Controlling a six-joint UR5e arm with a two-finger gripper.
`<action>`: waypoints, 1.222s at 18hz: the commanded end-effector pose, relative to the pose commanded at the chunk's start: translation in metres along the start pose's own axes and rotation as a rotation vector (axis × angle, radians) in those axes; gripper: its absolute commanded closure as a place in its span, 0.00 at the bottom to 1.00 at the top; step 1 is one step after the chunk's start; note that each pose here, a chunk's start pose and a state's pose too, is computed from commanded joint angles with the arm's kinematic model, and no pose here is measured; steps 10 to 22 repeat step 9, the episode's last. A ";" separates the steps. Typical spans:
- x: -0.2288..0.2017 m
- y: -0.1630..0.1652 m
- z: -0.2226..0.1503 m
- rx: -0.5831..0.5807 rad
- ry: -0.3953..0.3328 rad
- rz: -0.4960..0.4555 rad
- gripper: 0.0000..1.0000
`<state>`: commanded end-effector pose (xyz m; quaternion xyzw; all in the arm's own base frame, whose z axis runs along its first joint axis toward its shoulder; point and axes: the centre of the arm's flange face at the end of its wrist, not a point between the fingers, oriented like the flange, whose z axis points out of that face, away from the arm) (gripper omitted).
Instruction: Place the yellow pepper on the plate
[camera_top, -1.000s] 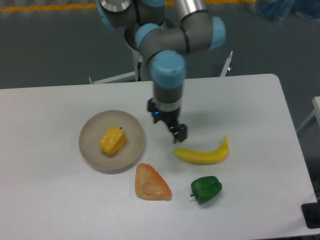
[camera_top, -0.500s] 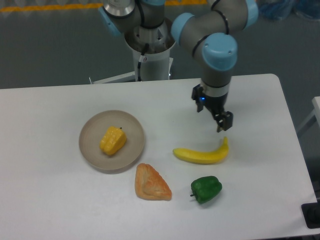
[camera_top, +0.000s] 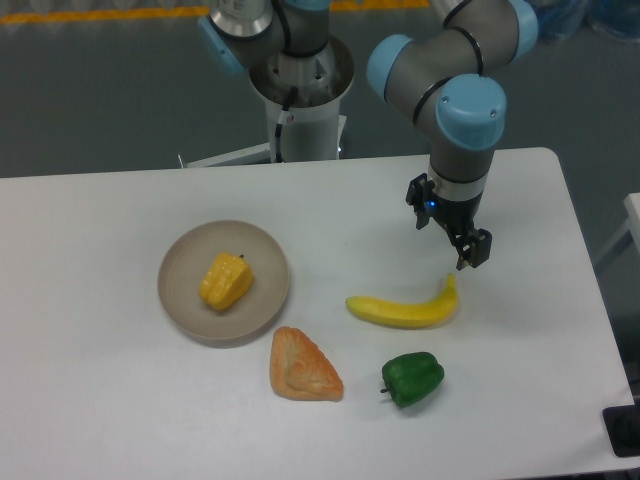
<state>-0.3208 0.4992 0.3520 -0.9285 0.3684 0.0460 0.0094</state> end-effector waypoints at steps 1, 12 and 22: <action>-0.004 -0.001 -0.003 -0.001 -0.006 0.001 0.00; -0.012 -0.005 -0.007 -0.002 -0.006 0.009 0.00; -0.012 -0.005 -0.007 -0.002 -0.006 0.009 0.00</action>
